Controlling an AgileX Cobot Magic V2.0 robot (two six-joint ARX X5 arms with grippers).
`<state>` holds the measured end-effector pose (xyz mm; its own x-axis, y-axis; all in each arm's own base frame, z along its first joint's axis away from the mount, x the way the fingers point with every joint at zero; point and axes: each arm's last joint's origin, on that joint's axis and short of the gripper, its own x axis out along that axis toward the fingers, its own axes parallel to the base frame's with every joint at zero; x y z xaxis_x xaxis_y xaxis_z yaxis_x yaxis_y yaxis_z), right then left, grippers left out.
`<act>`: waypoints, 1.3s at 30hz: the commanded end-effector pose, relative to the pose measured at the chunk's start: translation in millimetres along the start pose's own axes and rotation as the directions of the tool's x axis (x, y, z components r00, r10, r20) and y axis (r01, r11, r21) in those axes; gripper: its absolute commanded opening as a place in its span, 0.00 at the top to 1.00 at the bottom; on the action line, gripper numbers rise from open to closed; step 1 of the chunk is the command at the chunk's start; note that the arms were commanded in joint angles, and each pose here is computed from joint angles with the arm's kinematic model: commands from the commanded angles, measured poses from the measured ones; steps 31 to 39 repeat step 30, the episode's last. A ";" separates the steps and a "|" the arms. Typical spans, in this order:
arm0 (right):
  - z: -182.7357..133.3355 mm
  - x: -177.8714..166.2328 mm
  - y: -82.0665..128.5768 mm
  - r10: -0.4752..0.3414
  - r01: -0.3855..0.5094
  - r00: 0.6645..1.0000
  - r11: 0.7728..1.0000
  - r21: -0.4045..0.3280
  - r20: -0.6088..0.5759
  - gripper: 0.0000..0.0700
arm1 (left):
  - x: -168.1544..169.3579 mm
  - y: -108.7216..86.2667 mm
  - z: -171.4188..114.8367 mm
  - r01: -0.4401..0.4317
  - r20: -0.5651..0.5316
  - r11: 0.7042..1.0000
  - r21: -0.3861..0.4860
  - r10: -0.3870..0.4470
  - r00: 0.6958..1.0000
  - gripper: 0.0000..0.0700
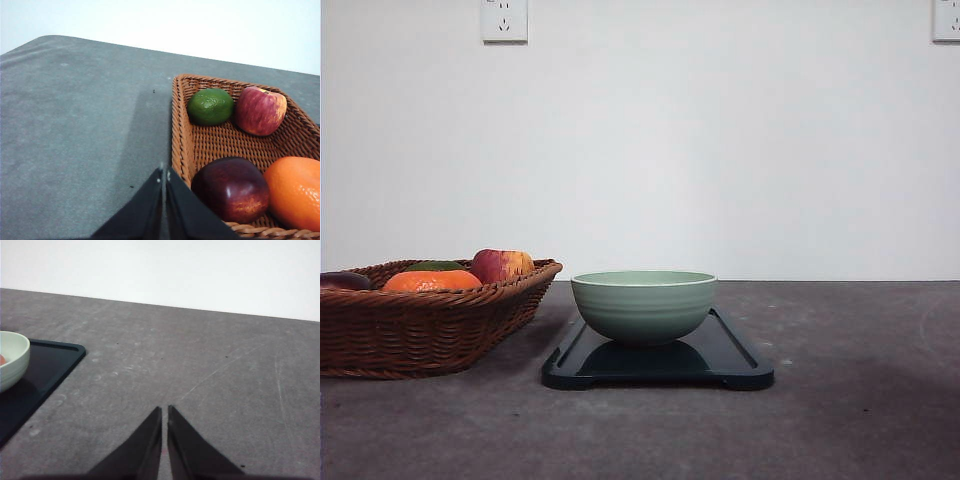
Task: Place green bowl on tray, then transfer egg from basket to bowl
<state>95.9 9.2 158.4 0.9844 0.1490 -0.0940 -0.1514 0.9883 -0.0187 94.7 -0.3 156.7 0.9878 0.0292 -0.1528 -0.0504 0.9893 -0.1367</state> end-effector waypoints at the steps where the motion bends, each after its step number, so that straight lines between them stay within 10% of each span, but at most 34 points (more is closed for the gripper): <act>1: -0.4 0.4 0.1 0.001 -0.001 1.000 1.000 0.011 0.005 0.98 | 1.8 0.9 -6.5 -0.003 -0.023 1.000 0.010 0.003 1.000 1.00; 39: -0.4 0.4 0.1 0.001 -0.001 1.000 1.000 0.011 0.005 0.98 | 1.8 0.9 -6.5 -0.003 -0.023 1.000 0.010 0.003 1.000 1.00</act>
